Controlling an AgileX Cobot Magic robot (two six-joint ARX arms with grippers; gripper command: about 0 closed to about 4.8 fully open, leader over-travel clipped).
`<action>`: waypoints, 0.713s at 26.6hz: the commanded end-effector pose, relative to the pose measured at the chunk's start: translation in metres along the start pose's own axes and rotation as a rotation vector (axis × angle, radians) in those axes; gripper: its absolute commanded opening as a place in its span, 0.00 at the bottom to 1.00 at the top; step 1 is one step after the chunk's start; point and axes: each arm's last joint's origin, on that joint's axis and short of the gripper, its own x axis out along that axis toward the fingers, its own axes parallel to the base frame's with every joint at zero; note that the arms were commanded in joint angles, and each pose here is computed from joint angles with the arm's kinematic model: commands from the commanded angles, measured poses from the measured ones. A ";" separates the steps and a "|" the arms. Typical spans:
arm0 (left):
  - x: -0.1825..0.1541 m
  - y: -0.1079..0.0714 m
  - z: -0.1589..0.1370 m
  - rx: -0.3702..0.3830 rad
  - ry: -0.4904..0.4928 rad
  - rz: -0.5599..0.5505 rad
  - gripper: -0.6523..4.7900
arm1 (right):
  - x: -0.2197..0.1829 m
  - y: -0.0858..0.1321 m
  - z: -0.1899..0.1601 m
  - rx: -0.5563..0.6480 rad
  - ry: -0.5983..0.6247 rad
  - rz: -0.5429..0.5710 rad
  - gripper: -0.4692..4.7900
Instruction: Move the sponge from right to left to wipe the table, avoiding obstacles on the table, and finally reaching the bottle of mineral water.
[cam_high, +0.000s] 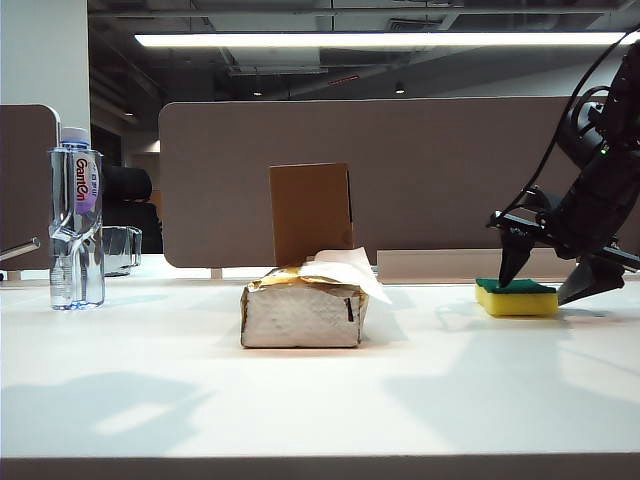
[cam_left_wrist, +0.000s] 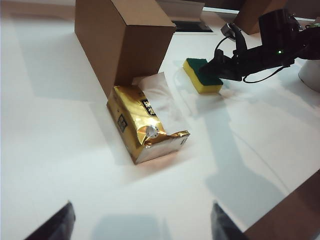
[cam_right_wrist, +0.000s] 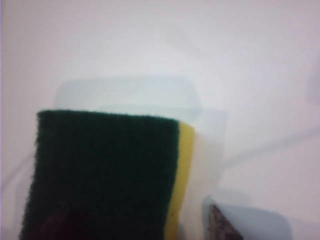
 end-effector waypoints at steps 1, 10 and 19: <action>-0.001 -0.001 0.003 0.021 -0.019 -0.003 0.76 | 0.005 -0.003 -0.012 0.027 0.087 -0.016 0.74; -0.001 -0.003 0.003 0.021 -0.016 -0.059 0.76 | 0.005 -0.004 -0.009 0.019 0.054 -0.036 0.07; -0.007 -0.009 0.011 0.046 -0.041 -0.119 0.76 | 0.005 -0.005 -0.014 0.032 0.098 -0.049 0.07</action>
